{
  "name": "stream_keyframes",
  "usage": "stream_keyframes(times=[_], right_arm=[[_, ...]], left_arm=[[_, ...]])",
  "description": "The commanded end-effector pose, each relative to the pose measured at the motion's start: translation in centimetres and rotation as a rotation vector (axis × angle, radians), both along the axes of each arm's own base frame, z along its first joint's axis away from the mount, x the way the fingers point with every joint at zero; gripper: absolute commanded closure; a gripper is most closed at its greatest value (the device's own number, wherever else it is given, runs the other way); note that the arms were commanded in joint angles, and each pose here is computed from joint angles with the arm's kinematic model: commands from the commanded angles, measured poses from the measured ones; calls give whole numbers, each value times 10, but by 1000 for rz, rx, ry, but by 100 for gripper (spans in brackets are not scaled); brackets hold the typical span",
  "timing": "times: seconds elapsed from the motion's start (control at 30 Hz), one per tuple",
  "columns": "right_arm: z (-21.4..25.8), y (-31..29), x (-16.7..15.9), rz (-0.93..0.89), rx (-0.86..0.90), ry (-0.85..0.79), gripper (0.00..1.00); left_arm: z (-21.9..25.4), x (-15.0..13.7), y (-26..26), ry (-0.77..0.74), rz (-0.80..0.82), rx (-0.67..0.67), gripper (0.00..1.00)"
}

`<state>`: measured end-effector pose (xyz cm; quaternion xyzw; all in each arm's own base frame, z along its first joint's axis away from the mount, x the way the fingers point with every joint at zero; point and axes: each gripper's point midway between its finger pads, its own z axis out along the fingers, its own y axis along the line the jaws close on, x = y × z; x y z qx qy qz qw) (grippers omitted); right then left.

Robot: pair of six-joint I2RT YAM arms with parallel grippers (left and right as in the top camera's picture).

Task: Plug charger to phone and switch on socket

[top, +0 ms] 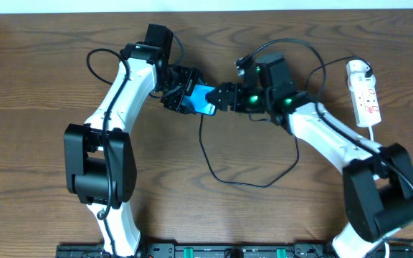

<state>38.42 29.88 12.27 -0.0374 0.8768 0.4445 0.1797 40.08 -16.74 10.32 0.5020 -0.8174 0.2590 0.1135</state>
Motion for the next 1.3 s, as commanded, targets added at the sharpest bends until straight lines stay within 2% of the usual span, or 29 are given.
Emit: stream_keyframes(times=[0.0, 0.13, 0.23, 0.53, 0.63, 0.93, 1.07, 1.27], right_arm=[[-11, 16, -4, 16, 9, 14, 29], [-18, 30, -1, -8, -20, -33, 40], [-22, 31, 1, -46, -44, -28, 54], [-24, 29, 3, -80, -48, -15, 90], [-23, 30, 4, -83, -43, -11, 99], [-16, 22, 10, -103, 8, 25, 99], [-4, -1, 24, -149, 71, 74, 99], [35, -33, 54, -227, 240, 89, 99]], left_arm=[[8, 2, 2, -30, -7, 1, 33], [8, 2, 2, -30, -6, 1, 33], [8, 2, 2, -30, -7, 0, 33], [8, 2, 2, -30, -6, 1, 33], [8, 2, 2, -30, -7, 1, 33], [10, 2, 0, -31, -15, -21, 32], [29, 17, -7, -151, -100, -159, 28], [73, 42, -21, -388, -213, -402, 28]])
